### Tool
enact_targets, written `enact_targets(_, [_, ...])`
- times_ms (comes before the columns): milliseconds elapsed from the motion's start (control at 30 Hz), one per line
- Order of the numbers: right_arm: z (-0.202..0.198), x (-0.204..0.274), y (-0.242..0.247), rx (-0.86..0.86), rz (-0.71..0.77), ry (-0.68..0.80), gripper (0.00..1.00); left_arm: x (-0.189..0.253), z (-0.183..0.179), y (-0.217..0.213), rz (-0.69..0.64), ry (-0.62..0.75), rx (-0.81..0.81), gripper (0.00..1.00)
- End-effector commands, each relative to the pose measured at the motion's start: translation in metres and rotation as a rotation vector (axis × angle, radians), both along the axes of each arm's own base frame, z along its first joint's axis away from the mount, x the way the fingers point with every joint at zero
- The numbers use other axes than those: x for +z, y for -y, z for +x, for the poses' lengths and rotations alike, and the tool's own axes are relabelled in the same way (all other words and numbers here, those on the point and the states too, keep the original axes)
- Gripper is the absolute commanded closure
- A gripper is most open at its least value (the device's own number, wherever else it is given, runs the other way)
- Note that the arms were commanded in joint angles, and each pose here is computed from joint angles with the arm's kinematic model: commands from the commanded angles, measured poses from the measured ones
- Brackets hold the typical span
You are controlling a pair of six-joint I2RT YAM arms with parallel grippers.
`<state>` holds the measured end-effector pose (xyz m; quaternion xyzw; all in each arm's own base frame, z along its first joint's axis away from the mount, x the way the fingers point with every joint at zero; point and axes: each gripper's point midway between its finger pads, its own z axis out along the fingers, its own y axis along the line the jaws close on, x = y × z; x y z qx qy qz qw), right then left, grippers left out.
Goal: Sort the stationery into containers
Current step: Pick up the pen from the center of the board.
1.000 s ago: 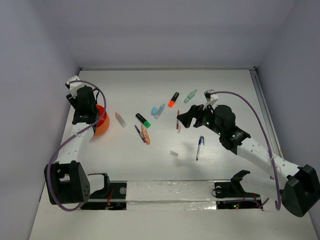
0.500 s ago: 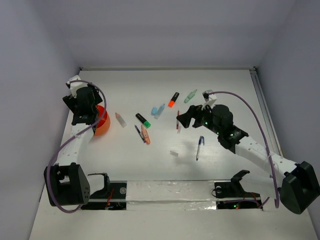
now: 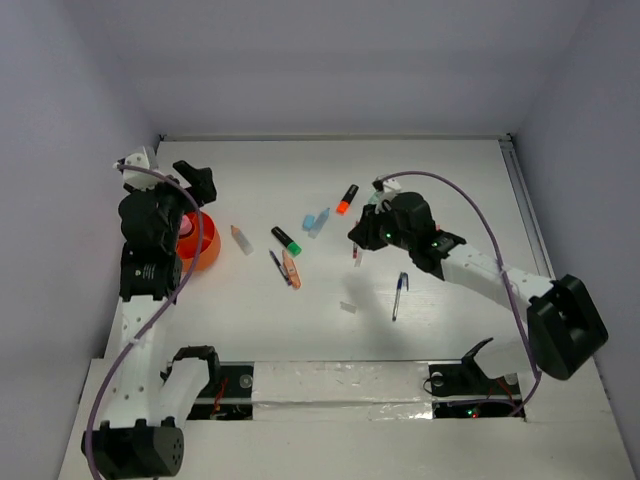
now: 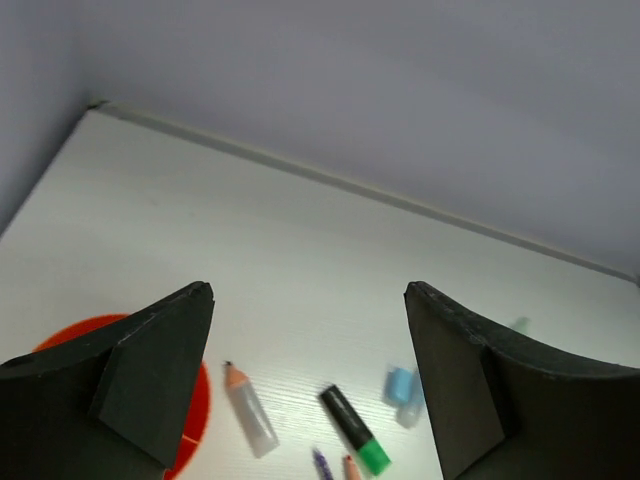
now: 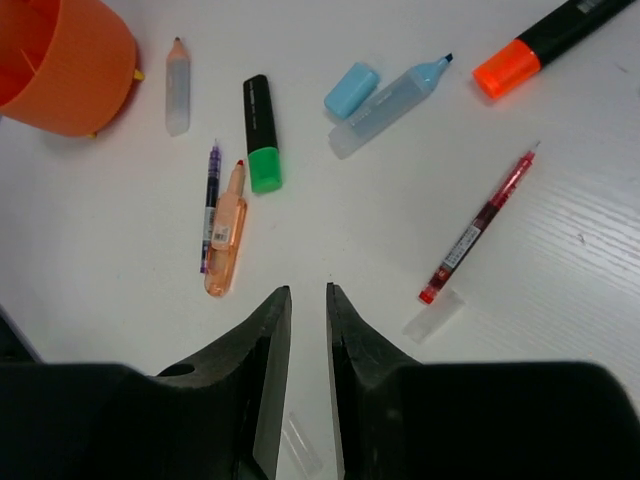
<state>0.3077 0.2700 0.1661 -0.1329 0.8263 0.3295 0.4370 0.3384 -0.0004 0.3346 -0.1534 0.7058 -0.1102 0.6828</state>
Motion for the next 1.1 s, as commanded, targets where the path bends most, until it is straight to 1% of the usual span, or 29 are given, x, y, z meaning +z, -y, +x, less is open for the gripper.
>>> enact_targets(0, [0.001, 0.009, -0.039, 0.119, -0.058, 0.01, 0.73, 0.001, -0.026, 0.045, -0.041, 0.017, -0.243, 0.26])
enact_targets(100, [0.015, -0.01, -0.07, 0.151, -0.144, -0.04, 0.69, -0.011, -0.048, 0.062, -0.069, 0.025, -0.334, 0.27])
enact_targets(167, [0.025, -0.022, -0.082, 0.152, -0.189, -0.065, 0.64, -0.012, -0.059, 0.066, -0.075, 0.042, -0.358, 0.27])
enact_targets(200, [0.037, -0.029, -0.096, 0.158, -0.203, -0.066, 0.62, -0.017, -0.063, 0.073, -0.089, 0.038, -0.383, 0.26])
enact_targets(233, [0.043, -0.034, -0.099, 0.15, -0.221, -0.075, 0.55, -0.016, -0.067, 0.086, -0.112, 0.044, -0.434, 0.21])
enact_targets(267, [0.047, -0.038, -0.107, 0.153, -0.236, -0.076, 0.51, -0.015, -0.071, 0.095, -0.12, 0.054, -0.47, 0.19])
enact_targets(300, [0.06, -0.04, -0.121, 0.159, -0.254, -0.058, 0.46, -0.004, -0.076, 0.106, -0.121, 0.095, -0.528, 0.17])
enact_targets(333, [0.063, -0.047, -0.124, 0.158, -0.297, -0.064, 0.38, 0.001, -0.082, 0.118, -0.123, 0.111, -0.582, 0.12])
enact_targets(367, [0.064, -0.05, -0.132, 0.167, -0.321, -0.06, 0.35, 0.006, -0.085, 0.123, -0.118, 0.126, -0.608, 0.1])
enact_targets(400, [0.08, -0.053, -0.144, 0.166, -0.337, -0.041, 0.34, 0.019, -0.088, 0.126, -0.094, 0.158, -0.621, 0.08])
enact_targets(433, [0.088, -0.056, -0.146, 0.154, -0.356, -0.04, 0.33, 0.025, -0.09, 0.13, -0.08, 0.175, -0.635, 0.06])
enact_targets(467, [0.087, -0.064, -0.151, 0.163, -0.383, -0.054, 0.33, 0.038, -0.097, 0.136, -0.065, 0.207, -0.662, 0.02])
enact_targets(500, [0.092, -0.067, -0.153, 0.157, -0.396, -0.054, 0.32, 0.043, -0.099, 0.137, -0.03, 0.23, -0.668, 0.01])
enact_targets(533, [0.108, -0.072, -0.16, 0.133, -0.417, -0.035, 0.32, 0.046, -0.102, 0.139, -0.014, 0.245, -0.675, 0.01])
enact_targets(567, [0.109, -0.08, -0.158, 0.136, -0.45, -0.057, 0.32, 0.051, -0.107, 0.143, -0.003, 0.267, -0.692, 0.01])
enact_targets(633, [0.12, -0.087, -0.168, 0.146, -0.469, -0.051, 0.32, 0.053, -0.11, 0.144, 0.019, 0.284, -0.693, 0.01])
enact_targets(733, [0.119, -0.096, -0.172, 0.175, -0.51, -0.053, 0.33, 0.043, -0.109, 0.142, 0.024, 0.267, -0.669, 0.01])
enact_targets(833, [0.111, -0.1, -0.187, 0.218, -0.511, -0.045, 0.33, 0.041, -0.109, 0.14, 0.03, 0.256, -0.649, 0.01])
enact_targets(900, [0.114, -0.103, -0.191, 0.223, -0.513, -0.04, 0.34, 0.043, -0.11, 0.142, 0.029, 0.259, -0.656, 0.01])
enact_targets(1067, [0.106, -0.115, -0.199, 0.244, -0.545, -0.047, 0.36, 0.043, -0.113, 0.145, 0.032, 0.263, -0.668, 0.01])
